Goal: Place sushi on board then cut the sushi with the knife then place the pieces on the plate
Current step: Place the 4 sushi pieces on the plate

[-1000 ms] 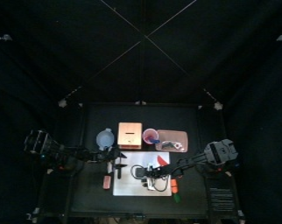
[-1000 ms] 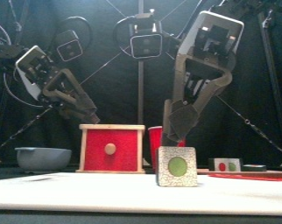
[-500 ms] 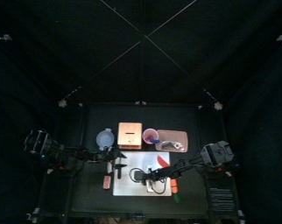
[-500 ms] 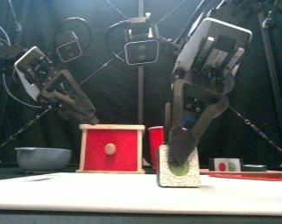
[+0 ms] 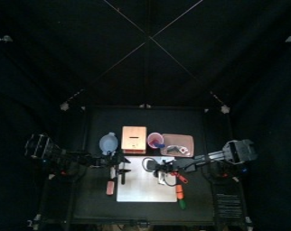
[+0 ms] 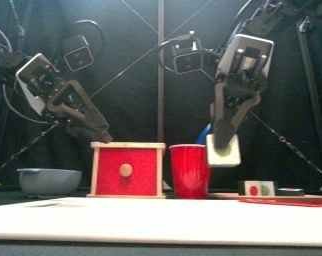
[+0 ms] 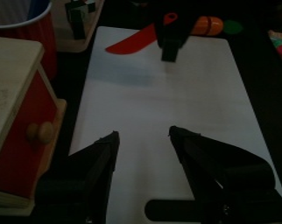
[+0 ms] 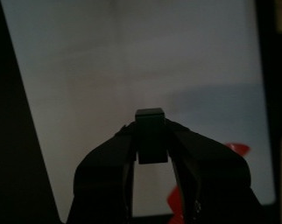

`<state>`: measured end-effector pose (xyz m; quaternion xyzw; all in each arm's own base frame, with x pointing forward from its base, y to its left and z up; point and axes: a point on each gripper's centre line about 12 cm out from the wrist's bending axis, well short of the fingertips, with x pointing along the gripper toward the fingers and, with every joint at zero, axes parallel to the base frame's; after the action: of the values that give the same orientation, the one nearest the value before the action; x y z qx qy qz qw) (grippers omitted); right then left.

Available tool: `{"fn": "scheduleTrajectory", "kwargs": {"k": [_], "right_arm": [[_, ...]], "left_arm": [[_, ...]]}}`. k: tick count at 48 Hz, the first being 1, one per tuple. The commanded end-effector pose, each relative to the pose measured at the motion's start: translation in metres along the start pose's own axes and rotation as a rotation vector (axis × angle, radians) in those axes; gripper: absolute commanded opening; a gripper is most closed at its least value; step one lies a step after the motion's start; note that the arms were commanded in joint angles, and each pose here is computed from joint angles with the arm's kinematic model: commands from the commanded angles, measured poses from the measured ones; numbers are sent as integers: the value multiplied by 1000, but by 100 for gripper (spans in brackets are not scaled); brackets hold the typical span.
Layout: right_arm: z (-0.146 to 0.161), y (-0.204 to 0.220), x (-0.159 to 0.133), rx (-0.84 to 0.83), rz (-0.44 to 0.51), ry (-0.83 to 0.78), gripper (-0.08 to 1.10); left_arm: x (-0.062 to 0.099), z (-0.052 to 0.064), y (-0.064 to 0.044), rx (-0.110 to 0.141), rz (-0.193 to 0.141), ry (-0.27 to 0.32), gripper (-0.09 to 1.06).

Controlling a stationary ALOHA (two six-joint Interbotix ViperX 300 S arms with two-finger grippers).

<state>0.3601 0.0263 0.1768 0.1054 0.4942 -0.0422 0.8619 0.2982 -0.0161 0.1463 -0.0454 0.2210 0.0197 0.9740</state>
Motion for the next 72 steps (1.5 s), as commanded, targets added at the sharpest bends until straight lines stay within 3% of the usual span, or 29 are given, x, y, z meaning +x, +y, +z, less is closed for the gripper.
{"fn": "scheduleTrajectory", "kwargs": {"k": [1, 12, 26, 41, 53, 63, 72], "right_arm": [[7, -18, -36, 40, -9, -90, 58], [-4, -69, -75, 119, -100, -172, 58], [-40, -126, -86, 231, -239, -139, 58], [-65, -184, -73, 353, -363, -92, 59], [-67, -204, -47, 377, -379, -46, 60], [-66, -211, -31, 374, -383, 2, 74], [-62, -211, -35, 373, -385, -17, 87]], "left_arm": [[1, 5, 0, 0, 0, -17, 86], [0, 5, 0, -3, 1, -18, 86], [1, 6, 0, -4, 0, -18, 86], [1, 7, 2, -7, 6, -22, 86], [1, 7, 2, -9, 8, -22, 86], [1, 6, 3, -9, 9, -21, 86], [1, 6, 2, -7, 7, -20, 86]]}}
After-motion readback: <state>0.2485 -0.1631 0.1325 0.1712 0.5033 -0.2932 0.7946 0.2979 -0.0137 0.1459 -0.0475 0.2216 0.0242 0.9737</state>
